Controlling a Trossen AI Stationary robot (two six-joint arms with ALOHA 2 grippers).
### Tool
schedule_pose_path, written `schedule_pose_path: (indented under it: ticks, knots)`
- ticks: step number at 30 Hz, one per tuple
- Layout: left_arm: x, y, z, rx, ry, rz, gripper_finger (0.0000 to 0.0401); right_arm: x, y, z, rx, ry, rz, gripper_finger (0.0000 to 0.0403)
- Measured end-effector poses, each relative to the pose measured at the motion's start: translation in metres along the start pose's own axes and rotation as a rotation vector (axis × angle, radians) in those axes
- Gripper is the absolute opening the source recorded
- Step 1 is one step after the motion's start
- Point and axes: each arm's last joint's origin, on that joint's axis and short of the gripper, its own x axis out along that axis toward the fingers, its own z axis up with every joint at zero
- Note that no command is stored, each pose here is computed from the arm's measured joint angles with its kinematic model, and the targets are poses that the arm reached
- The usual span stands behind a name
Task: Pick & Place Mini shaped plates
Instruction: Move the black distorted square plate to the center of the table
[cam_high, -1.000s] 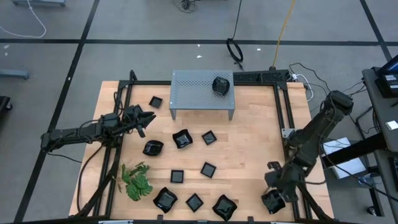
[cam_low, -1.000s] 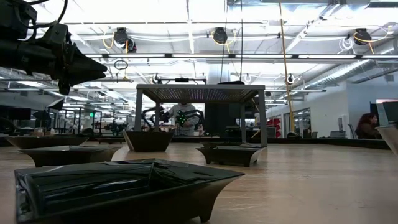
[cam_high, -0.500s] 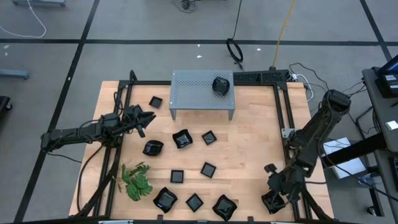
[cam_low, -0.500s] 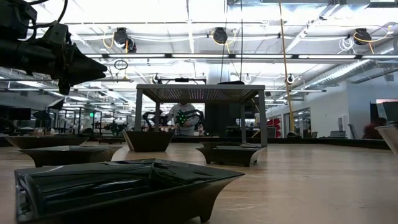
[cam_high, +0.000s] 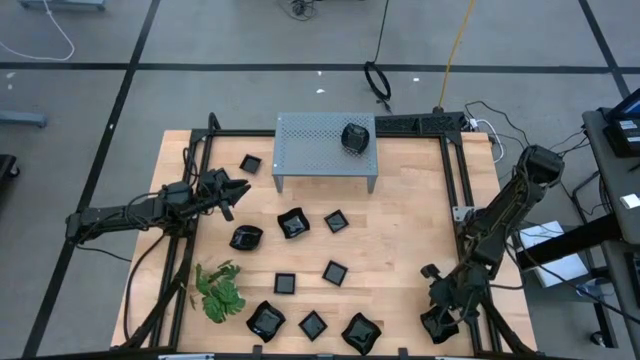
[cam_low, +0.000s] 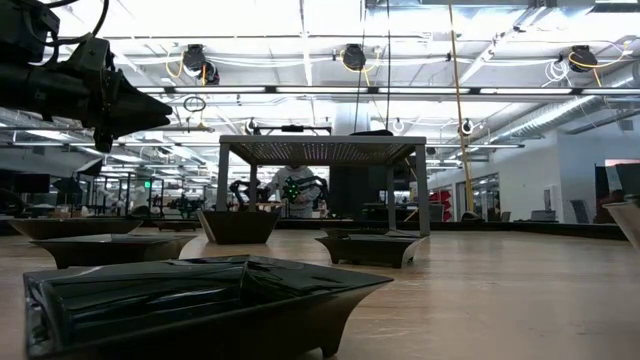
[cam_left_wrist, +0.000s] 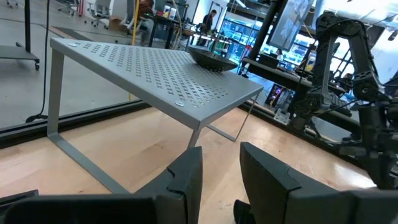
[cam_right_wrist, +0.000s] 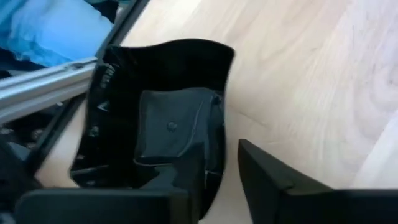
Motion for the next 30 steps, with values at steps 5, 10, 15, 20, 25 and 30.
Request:
schedule_pose_path:
  ticks: [5,10,15,20,25,30]
  knots:
    - [0.0,0.0,0.0,0.0,0.0,0.0,0.0111,0.0,0.0,0.001,-0.045,-0.013,-0.007,0.0008]
    - [0.0,0.0,0.0,0.0,0.0,0.0,0.0111,-0.002,0.002,0.01,-0.062,-0.08,0.016,0.0002]
    - [0.0,0.0,0.0,0.0,0.0,0.0,0.0111,-0.013,-0.007,0.042,-0.061,-0.253,-0.135,0.0001]
    - [0.0,0.0,0.0,0.0,0.0,0.0,0.0111,-0.027,-0.041,0.072,-0.014,-0.368,-0.327,0.0001]
    - [0.0,0.0,0.0,0.0,0.0,0.0,0.0111,-0.042,-0.099,0.081,0.187,-0.404,-0.526,0.0001]
    - [0.0,0.0,0.0,0.0,0.0,0.0,0.0111,-0.061,-0.152,0.075,0.447,-0.433,-0.685,0.0001]
